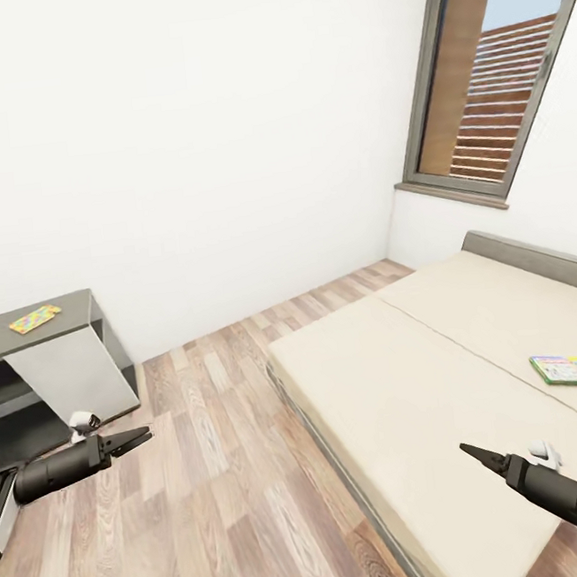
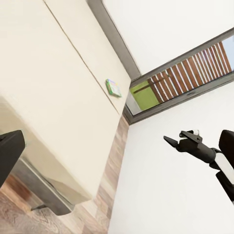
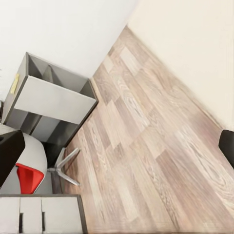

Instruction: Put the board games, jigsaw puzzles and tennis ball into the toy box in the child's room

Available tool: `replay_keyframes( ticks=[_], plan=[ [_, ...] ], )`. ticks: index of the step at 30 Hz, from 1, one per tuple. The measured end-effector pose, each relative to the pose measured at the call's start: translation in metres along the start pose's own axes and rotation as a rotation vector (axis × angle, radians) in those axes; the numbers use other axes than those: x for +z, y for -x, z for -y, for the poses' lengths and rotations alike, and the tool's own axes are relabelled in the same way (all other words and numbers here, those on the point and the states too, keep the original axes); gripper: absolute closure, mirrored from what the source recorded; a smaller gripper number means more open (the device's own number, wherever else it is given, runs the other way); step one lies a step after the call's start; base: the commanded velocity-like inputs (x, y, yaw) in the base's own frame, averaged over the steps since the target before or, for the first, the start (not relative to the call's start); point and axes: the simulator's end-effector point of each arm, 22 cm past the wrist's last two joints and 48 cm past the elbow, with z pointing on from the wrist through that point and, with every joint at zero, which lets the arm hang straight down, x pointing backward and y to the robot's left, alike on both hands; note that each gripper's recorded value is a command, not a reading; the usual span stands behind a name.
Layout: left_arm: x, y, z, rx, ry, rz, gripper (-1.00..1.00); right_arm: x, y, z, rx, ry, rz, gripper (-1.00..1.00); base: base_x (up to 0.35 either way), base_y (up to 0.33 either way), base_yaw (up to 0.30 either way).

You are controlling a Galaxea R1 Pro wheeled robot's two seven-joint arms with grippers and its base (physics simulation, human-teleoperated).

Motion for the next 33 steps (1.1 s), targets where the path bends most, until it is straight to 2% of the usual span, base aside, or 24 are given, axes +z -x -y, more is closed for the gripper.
replay_keyframes(
  ticks=[33],
  plan=[
    [0.004,-0.009,-0.015,-0.031,0.011,-0.013,-1.0,0.011,-0.016,0.007,0.013,-0.01,-0.046,-1.0,-0.067,-0.012,0.234]
  ],
)
